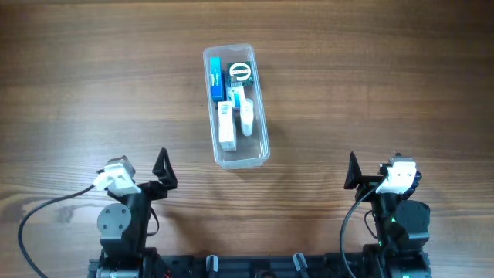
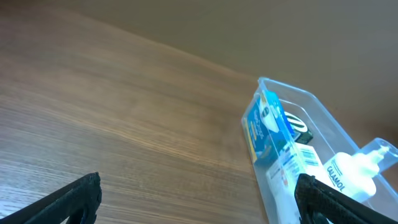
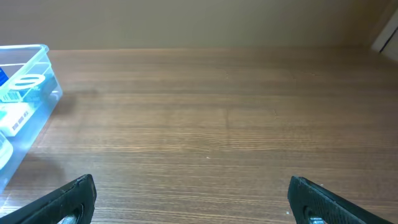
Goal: Pack container
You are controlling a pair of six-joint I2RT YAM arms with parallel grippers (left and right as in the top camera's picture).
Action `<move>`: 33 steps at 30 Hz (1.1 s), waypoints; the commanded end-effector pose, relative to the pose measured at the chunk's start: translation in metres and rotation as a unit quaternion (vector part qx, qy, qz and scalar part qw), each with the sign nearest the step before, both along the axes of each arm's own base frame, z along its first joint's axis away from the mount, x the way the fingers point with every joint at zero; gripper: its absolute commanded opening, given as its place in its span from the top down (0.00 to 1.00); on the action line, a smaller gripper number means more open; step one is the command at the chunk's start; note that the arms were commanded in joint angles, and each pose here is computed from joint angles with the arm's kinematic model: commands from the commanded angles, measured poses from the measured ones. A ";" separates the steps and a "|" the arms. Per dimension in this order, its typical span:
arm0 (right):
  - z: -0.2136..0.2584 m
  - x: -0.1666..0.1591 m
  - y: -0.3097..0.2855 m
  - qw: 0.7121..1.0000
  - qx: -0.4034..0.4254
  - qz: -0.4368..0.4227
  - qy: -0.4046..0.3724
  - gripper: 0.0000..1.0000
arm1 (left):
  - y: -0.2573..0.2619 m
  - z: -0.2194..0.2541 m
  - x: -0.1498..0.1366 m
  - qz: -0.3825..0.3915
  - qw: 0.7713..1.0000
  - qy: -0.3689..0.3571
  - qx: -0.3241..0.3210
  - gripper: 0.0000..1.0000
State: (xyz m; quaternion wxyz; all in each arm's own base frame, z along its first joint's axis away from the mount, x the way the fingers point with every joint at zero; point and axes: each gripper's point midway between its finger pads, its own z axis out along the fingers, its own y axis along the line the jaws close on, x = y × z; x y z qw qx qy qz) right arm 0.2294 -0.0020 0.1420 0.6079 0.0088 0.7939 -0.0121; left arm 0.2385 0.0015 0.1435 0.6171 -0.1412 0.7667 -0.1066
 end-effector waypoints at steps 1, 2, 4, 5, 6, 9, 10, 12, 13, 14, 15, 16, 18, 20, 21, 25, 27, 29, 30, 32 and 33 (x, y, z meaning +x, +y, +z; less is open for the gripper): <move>0.001 0.000 0.000 1.000 -0.005 0.001 -0.004 0.00 | 0.004 0.003 -0.001 0.009 1.000 -0.012 0.016 0.00; 0.001 0.000 0.000 1.000 -0.005 0.001 -0.004 0.00 | 0.004 0.006 -0.001 0.009 1.000 -0.019 0.016 0.00; 0.001 0.000 0.000 1.000 -0.005 0.001 -0.004 0.00 | 0.004 0.006 -0.001 0.009 1.000 -0.020 0.016 0.00; 0.001 0.000 0.000 1.000 -0.005 0.001 -0.004 0.00 | 0.004 0.006 -0.001 0.009 1.000 -0.020 0.016 0.00; 0.001 0.000 0.000 1.000 -0.005 0.001 -0.004 0.00 | 0.004 0.006 -0.001 0.009 1.000 -0.020 0.016 0.00; 0.001 0.000 0.000 1.000 -0.005 0.001 -0.004 0.00 | 0.004 0.006 -0.001 0.009 1.000 -0.020 0.016 0.00; 0.001 0.000 0.000 1.000 -0.005 0.001 -0.004 0.00 | 0.004 0.006 -0.001 0.009 1.000 -0.020 0.016 0.00; 0.001 0.000 0.000 1.000 -0.005 0.001 -0.004 0.00 | 0.004 0.006 -0.001 0.009 1.000 -0.019 0.016 0.00; 0.001 0.000 0.000 1.000 -0.005 0.001 -0.004 0.00 | 0.004 0.006 -0.001 0.009 1.000 -0.019 0.016 0.00; 0.001 0.000 0.000 1.000 -0.005 0.001 -0.004 0.00 | 0.004 0.006 -0.001 0.009 1.000 -0.019 0.016 0.00; 0.001 0.000 0.000 1.000 -0.005 0.002 -0.004 0.01 | 0.004 0.006 -0.001 0.009 1.000 -0.019 0.016 0.00; 0.001 0.000 0.000 1.000 -0.005 0.001 -0.004 0.00 | 0.004 0.006 -0.001 0.009 1.000 -0.019 0.016 0.00; 0.001 0.000 0.000 1.000 -0.005 0.001 -0.004 0.00 | 0.004 0.006 -0.001 0.009 1.000 -0.019 0.016 0.00; 0.001 0.000 0.000 1.000 -0.005 0.001 -0.004 0.00 | 0.004 0.006 -0.001 0.009 1.000 -0.019 0.016 0.00; 0.001 0.000 0.000 1.000 -0.005 0.001 -0.004 0.00 | 0.004 0.006 -0.001 0.009 1.000 -0.019 0.016 0.00; 0.001 0.000 0.000 1.000 -0.005 0.001 -0.004 0.00 | 0.004 0.006 -0.001 0.009 1.000 -0.019 0.016 0.00; 0.001 0.000 0.000 1.000 -0.005 0.001 -0.004 0.00 | 0.004 0.006 -0.001 0.009 1.000 -0.019 0.016 0.00; 0.001 0.000 0.000 1.000 -0.005 0.001 -0.004 0.00 | 0.004 0.006 -0.001 0.009 1.000 -0.019 0.016 0.00; 0.001 0.000 0.000 1.000 -0.005 0.001 -0.004 0.00 | 0.004 0.006 -0.001 0.009 1.000 -0.019 0.016 0.00; 0.001 0.000 0.000 1.000 -0.005 0.001 -0.004 0.00 | 0.004 0.006 -0.001 0.009 1.000 -0.019 0.016 0.00; 0.001 0.000 0.000 1.000 -0.005 0.001 -0.004 0.00 | 0.004 0.006 -0.001 0.009 1.000 -0.019 0.016 0.00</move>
